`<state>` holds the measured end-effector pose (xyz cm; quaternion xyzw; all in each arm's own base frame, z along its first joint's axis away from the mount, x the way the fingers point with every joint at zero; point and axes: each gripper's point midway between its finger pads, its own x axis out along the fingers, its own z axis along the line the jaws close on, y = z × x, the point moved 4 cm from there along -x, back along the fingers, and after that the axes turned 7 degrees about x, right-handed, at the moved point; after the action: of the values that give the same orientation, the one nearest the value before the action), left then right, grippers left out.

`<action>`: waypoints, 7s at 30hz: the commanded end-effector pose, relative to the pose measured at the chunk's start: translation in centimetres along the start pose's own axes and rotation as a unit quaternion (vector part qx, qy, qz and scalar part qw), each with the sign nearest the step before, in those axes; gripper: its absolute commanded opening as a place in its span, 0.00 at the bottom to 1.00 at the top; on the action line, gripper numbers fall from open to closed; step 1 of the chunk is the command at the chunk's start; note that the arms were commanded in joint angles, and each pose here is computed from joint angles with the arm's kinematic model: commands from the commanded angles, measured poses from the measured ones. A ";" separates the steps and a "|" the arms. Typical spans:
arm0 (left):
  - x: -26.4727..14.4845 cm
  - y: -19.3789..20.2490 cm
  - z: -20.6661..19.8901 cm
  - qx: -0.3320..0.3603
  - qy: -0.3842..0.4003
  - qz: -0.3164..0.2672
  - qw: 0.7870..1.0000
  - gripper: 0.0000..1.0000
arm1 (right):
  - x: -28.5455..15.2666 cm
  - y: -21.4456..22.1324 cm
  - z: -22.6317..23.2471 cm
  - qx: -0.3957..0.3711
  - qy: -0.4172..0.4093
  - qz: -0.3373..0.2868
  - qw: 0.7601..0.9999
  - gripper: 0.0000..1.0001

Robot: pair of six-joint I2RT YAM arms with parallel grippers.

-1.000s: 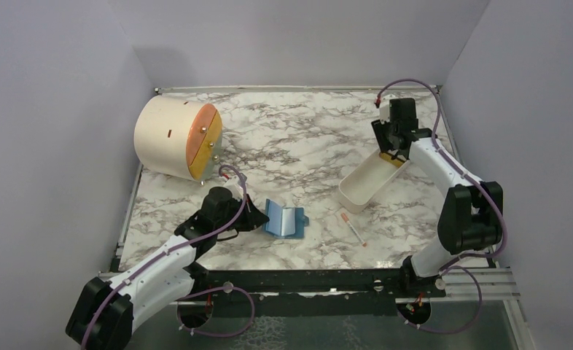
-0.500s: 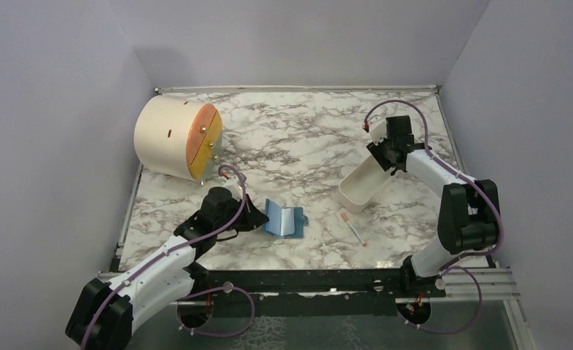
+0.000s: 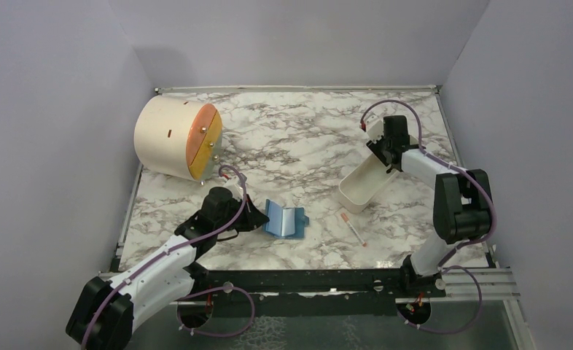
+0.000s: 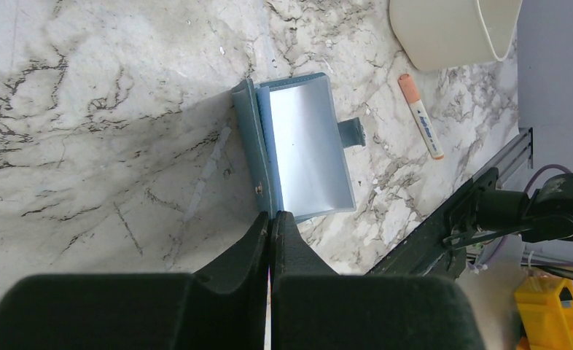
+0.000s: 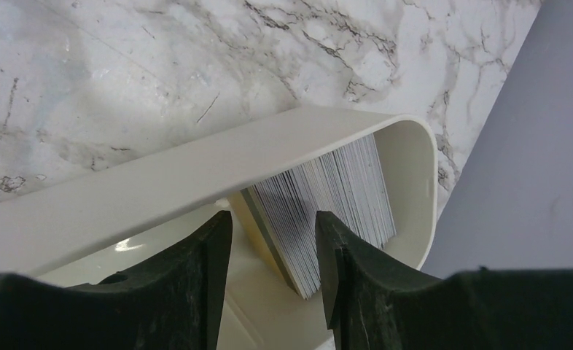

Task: Put the credit cards into the card holder
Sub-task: Pick up the credit card from the storage box, then insert the credit card into the card holder.

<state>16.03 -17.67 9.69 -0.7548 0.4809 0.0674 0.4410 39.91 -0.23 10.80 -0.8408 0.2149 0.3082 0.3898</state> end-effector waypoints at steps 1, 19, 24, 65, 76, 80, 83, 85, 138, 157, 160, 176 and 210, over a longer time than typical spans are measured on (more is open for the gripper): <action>-0.1 -0.1 -0.1 0.002 0.007 -0.009 1.000 0.00 | 0.9 0.4 -0.3 -0.013 0.026 0.003 1.000 0.45; -0.1 -0.1 0.0 0.002 0.003 -0.011 1.000 0.00 | 0.4 -0.4 -2.5 -0.014 0.074 -0.013 0.997 0.15; -0.1 -0.1 0.0 0.002 0.003 -0.012 1.000 0.00 | 0.0 -0.7 -2.7 -0.009 0.072 -0.016 0.997 0.12; 0.0 -0.1 0.4 -0.010 -0.015 -0.008 1.000 0.00 | -7.1 -3.7 -1.9 0.082 -0.056 -0.027 0.995 0.01; 0.0 -0.3 0.3 -0.013 -0.015 -0.012 1.000 0.00 | -4.3 -1.6 -0.5 0.070 -0.057 -0.003 0.996 0.01; 0.0 -0.5 0.2 -0.012 -0.016 -0.014 1.000 0.00 | -3.7 -1.5 -0.8 0.074 -0.057 0.001 0.996 0.01; 0.2 -0.3 0.7 -0.013 -0.029 -0.009 0.999 0.00 | -3.3 -1.5 -0.9 0.077 -0.055 0.005 0.996 0.01; 0.3 -0.1 1.0 -0.016 -0.035 -0.006 0.999 0.00 | -2.9 -1.3 -0.9 0.075 -0.052 0.007 0.996 0.01; 0.1 0.3 1.6 -0.023 -0.059 0.001 0.998 0.09 | -8.5 -3.7 -2.3 0.258 -0.057 0.007 0.965 0.01; 0.3 0.1 1.1 -0.045 -0.043 -0.007 0.998 0.00 | -20.3 -8.8 8.2 0.396 -0.274 -0.141 0.865 0.01; 0.2 0.2 1.1 -0.054 -0.041 -0.009 0.998 0.00 | -21.7 -8.9 10.6 0.418 -0.334 -0.141 0.833 0.01; 0.2 1.4 2.4 -0.089 -0.073 -0.006 0.993 0.00 | -21.8 -6.8 21.2 0.600 -0.462 0.021 0.652 0.01; -0.1 2.4 3.8 -0.074 -0.104 0.001 0.992 0.00 | -17.5 -5.7 31.1 0.480 -0.460 0.053 0.745 0.01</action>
<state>15.60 -16.13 7.17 -0.7844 0.4366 0.1603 0.4103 19.26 29.59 11.02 -0.2622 0.1922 0.5391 0.7770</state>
